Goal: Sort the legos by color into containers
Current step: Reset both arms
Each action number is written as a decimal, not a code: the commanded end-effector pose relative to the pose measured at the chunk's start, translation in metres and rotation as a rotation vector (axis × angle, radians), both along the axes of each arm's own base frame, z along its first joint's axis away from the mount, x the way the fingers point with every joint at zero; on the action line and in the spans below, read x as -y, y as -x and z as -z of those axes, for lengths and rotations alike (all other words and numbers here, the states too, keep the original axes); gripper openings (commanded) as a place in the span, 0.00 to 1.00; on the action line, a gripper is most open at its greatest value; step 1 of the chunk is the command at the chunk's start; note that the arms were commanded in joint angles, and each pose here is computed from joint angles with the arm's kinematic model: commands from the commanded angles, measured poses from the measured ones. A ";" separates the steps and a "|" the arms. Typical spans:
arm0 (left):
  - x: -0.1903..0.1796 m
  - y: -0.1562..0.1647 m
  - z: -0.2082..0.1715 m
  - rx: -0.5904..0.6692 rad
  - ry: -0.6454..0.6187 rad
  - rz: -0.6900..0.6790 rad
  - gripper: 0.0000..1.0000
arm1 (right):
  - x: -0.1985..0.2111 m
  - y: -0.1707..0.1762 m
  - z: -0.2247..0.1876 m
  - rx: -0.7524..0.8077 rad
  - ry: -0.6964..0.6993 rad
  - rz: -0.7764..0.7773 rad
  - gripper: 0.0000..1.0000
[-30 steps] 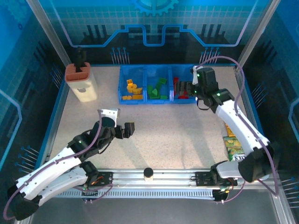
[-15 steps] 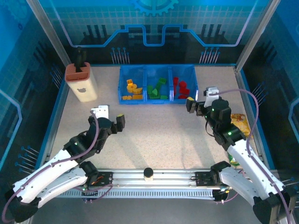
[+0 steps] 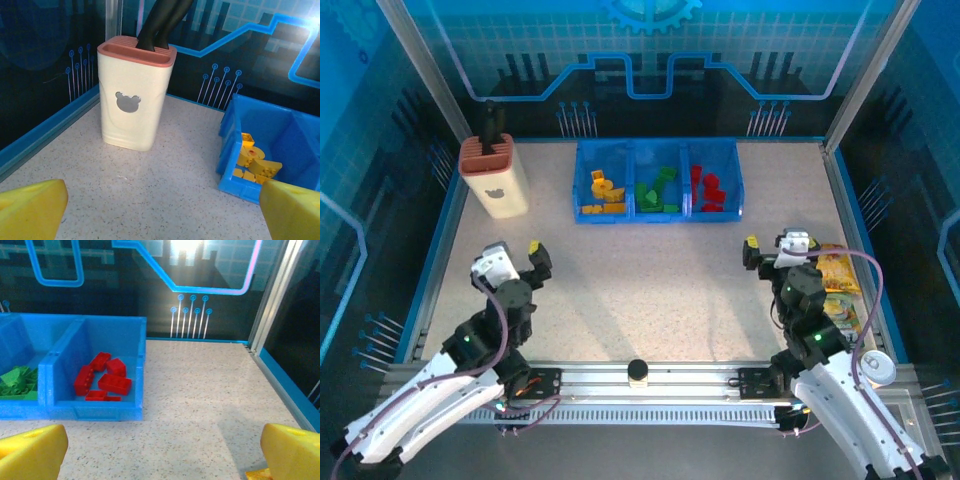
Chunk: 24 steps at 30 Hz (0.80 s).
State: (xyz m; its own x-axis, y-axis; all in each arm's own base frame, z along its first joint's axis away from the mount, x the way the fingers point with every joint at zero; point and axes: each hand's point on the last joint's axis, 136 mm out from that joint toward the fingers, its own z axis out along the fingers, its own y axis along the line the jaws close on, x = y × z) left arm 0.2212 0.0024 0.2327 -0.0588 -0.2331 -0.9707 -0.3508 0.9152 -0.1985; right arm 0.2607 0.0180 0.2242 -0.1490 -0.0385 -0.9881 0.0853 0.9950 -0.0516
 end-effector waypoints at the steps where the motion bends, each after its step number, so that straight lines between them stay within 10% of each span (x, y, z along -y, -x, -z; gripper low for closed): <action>1: -0.008 0.005 -0.009 0.083 -0.018 -0.026 0.99 | 0.013 0.007 0.013 -0.014 -0.005 0.067 1.00; 24: 0.014 -0.013 0.084 -0.223 -0.347 0.064 0.99 | 0.024 0.011 0.096 -0.260 0.084 0.144 1.00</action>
State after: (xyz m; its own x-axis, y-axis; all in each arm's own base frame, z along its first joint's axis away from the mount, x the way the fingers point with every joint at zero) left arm 0.2343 -0.0090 0.1573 -0.2721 0.1194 -0.9548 -0.3108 0.9282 0.2047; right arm 0.2466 -0.0053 0.1263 -0.4226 -0.0928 -0.9016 0.1733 0.9681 -0.1809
